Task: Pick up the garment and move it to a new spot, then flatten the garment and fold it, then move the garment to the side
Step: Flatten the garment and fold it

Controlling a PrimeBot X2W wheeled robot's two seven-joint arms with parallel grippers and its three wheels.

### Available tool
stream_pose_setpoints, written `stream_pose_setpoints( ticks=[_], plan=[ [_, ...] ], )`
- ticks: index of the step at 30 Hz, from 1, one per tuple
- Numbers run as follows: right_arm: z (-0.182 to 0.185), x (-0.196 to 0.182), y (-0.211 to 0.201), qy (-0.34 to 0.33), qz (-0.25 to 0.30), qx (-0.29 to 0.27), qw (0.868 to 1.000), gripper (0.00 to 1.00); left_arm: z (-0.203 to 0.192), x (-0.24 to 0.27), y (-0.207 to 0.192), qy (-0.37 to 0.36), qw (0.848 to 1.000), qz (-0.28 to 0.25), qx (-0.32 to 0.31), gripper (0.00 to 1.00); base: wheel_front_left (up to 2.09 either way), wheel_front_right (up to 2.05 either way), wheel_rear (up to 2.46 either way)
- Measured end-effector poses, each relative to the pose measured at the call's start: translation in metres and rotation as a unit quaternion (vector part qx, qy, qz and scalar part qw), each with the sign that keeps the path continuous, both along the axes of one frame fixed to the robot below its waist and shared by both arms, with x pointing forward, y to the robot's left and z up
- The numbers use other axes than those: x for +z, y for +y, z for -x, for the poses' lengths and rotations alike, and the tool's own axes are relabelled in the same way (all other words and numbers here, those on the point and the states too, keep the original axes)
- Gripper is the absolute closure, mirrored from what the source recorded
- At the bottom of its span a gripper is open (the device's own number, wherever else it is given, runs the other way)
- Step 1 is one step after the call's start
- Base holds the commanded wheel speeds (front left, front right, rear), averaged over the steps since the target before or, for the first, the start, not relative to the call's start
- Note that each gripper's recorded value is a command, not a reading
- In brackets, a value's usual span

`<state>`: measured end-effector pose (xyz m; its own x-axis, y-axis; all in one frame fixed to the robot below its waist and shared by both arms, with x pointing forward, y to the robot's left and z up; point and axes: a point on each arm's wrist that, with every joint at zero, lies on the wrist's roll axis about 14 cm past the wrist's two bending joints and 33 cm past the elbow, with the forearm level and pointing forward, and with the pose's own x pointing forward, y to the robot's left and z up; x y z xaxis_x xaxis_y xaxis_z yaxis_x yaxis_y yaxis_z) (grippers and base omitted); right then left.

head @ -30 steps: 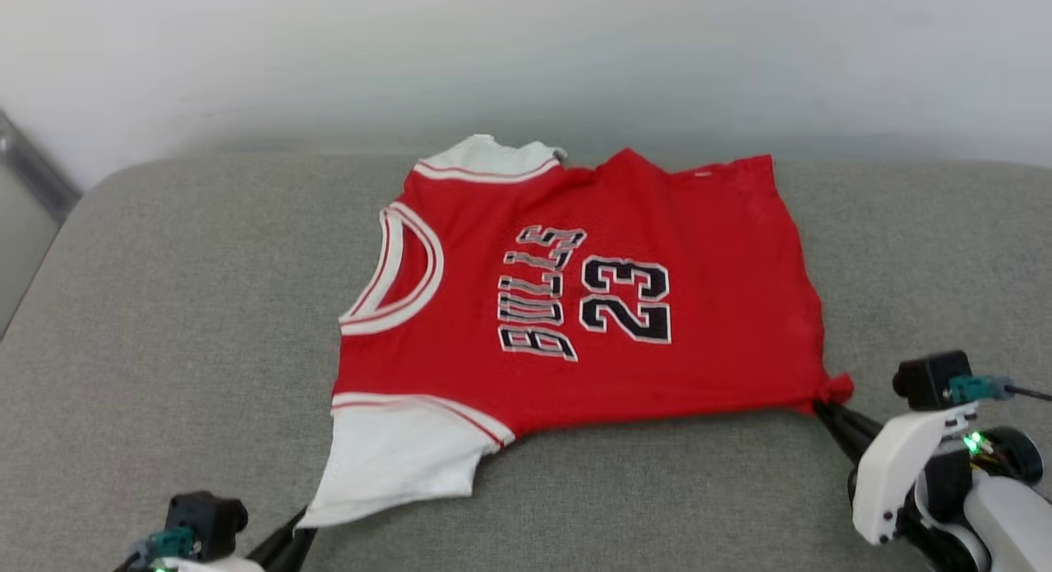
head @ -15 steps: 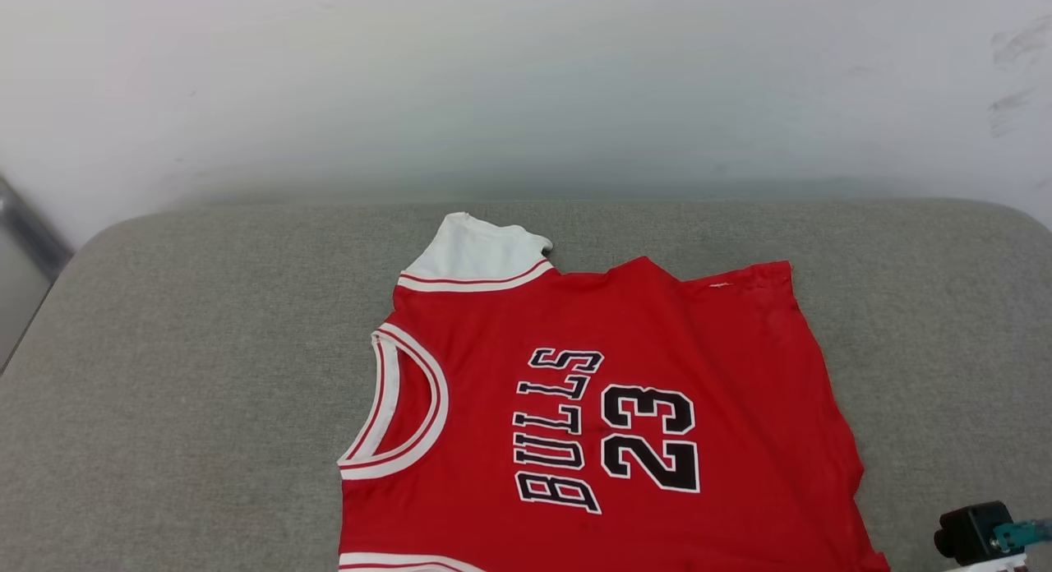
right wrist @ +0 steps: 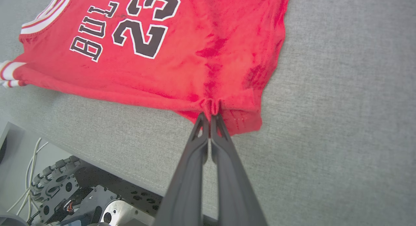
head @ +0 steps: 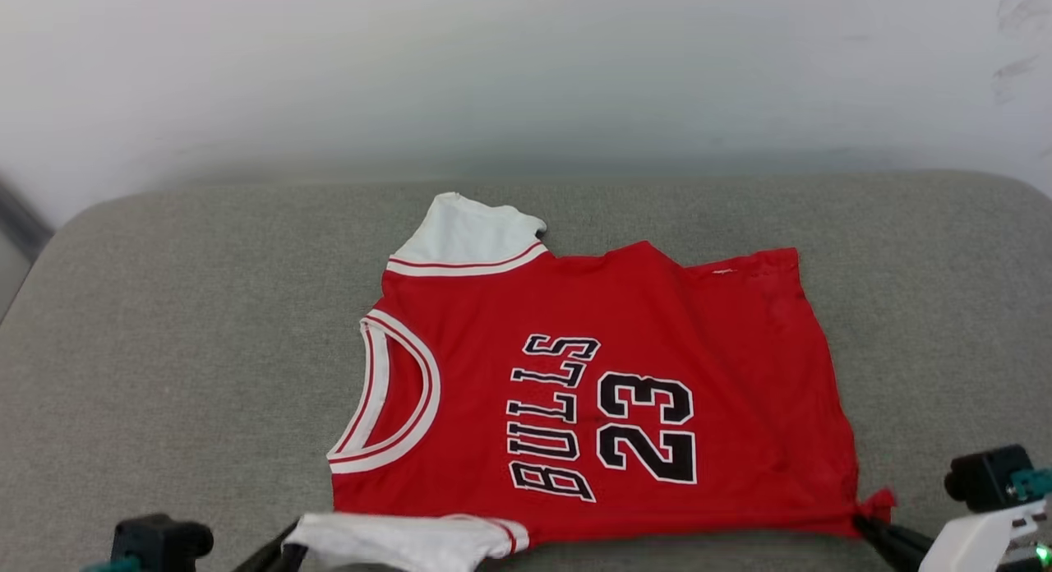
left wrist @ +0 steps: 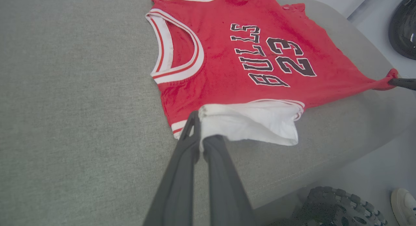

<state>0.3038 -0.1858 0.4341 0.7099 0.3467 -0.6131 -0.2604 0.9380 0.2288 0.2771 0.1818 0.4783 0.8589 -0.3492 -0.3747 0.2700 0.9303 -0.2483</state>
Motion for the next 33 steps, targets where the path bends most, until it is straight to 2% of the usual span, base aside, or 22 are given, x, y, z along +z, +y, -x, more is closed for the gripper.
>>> stream_pose_setpoints(
  ticks=[5,10,18,28,29,30,31,33],
  plan=[
    [-0.033,0.013,0.002,-0.014,0.011,0.002,1.0,1.0,-0.044,0.028,-0.006,-0.06,0.998,0.008,-0.003,1.0,0.0,0.0,0.0],
    [-0.061,0.007,-0.003,0.0,0.041,0.005,0.999,1.0,-0.08,0.027,-0.011,-0.07,0.997,-0.007,-0.019,1.0,0.0,0.0,0.0],
    [-0.087,-0.022,0.001,0.046,0.069,0.024,0.996,1.0,-0.114,-0.021,-0.009,-0.006,1.0,-0.014,-0.012,1.0,0.0,0.0,0.0],
    [-0.103,-0.048,0.009,0.063,0.089,0.041,0.993,1.0,-0.129,-0.071,-0.006,0.053,0.998,-0.035,-0.001,1.0,0.0,0.0,0.0],
    [-0.105,-0.048,0.008,0.059,0.092,0.04,0.993,0.86,-0.129,-0.074,-0.006,0.054,0.998,-0.038,0.0,0.68,0.0,0.0,0.0],
    [-0.106,-0.048,0.007,0.054,0.094,0.038,0.993,0.24,-0.131,-0.074,-0.006,0.05,0.998,-0.037,0.004,0.03,0.0,0.0,0.0],
    [-0.107,-0.048,0.006,0.051,0.096,0.037,0.993,0.0,-0.132,-0.074,-0.005,0.048,0.998,-0.035,0.009,0.0,0.0,0.0,0.0],
    [-0.108,-0.046,0.006,0.041,0.097,0.035,0.994,0.0,-0.134,-0.073,-0.004,0.042,0.998,-0.031,0.019,0.0,0.0,0.0,0.0]
  ],
)
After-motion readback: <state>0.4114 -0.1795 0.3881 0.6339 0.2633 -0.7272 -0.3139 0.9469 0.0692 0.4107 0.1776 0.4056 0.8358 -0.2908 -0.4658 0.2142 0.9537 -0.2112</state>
